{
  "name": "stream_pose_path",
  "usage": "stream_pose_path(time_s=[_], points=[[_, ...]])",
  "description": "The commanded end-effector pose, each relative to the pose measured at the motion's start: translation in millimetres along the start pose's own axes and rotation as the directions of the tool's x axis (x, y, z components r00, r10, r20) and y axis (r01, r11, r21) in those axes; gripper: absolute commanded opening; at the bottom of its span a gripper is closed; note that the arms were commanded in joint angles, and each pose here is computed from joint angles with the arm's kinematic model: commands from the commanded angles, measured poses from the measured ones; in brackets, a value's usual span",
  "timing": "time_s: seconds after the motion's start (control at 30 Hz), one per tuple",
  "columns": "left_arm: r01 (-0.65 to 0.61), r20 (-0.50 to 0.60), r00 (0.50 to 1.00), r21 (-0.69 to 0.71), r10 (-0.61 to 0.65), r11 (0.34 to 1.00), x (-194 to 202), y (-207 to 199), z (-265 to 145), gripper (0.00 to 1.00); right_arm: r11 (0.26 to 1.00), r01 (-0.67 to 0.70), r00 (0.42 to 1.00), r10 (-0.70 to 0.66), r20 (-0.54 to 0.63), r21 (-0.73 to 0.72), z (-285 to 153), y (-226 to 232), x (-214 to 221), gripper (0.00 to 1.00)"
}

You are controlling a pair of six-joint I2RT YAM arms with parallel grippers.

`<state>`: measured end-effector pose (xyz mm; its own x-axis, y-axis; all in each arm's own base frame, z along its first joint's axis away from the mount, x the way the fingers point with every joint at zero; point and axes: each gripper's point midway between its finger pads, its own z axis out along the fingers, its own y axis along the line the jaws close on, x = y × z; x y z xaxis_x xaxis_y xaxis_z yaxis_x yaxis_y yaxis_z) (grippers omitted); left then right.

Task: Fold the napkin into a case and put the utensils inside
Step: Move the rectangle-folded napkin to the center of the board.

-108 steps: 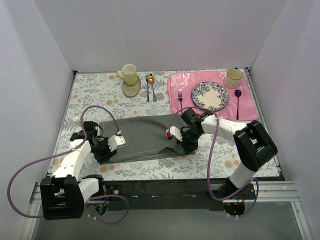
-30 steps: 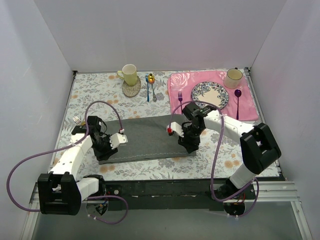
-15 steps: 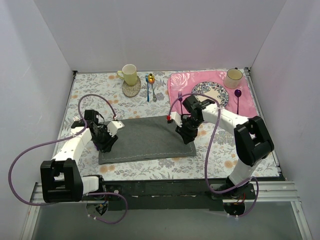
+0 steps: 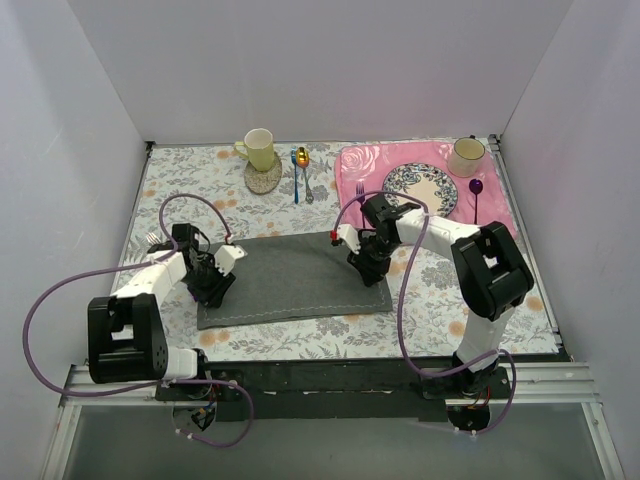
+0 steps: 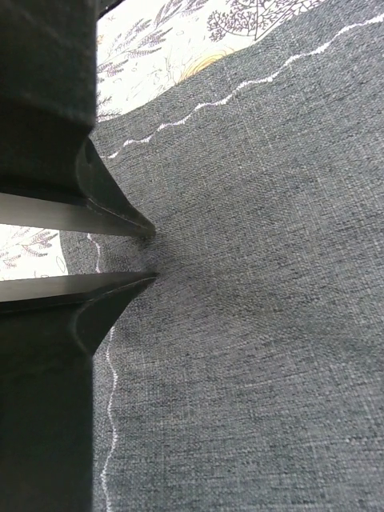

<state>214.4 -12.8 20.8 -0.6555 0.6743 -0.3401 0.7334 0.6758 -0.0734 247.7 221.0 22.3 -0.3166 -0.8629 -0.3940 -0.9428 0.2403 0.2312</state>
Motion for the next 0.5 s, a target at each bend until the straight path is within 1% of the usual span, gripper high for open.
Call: stream_pose_path(time_s=[0.0, 0.13, 0.2, 0.27, 0.4, 0.47], points=[[-0.063, -0.025, 0.998, -0.005, 0.063, 0.998, 14.9, -8.7, -3.8, 0.39, 0.999, -0.022, 0.998, 0.019, -0.053, -0.046, 4.5, 19.6, 23.2, 0.32], [-0.118, -0.054, 0.992, -0.002, 0.117, 0.993, 30.4, -20.9, -10.9, 0.38, 0.993, 0.006, 0.996, -0.017, -0.088, -0.122, 4.3, 56.1, 33.2, 0.32], [-0.154, -0.049, 0.987, -0.008, 0.154, 0.988, 33.0, -24.8, -15.5, 0.38, 0.987, 0.015, 0.995, -0.031, -0.099, -0.159, 3.2, 75.2, 40.8, 0.32], [-0.165, -0.049, 0.985, 0.007, 0.165, 0.986, 35.5, -30.5, -18.2, 0.38, 0.979, 0.02, 0.992, -0.044, -0.117, -0.201, 0.0, 95.3, 49.0, 0.32], [-0.195, -0.015, 0.981, 0.045, 0.195, 0.98, 29.8, -41.0, -23.2, 0.39, 0.972, -0.016, 0.989, -0.018, -0.143, -0.234, -7.7, 110.6, 62.4, 0.32], [-0.185, 0.008, 0.983, 0.061, 0.185, 0.981, 21.5, -43.2, -24.8, 0.39, 0.977, -0.042, 0.992, 0.017, -0.122, -0.208, -14.8, 102.1, 61.6, 0.32]])
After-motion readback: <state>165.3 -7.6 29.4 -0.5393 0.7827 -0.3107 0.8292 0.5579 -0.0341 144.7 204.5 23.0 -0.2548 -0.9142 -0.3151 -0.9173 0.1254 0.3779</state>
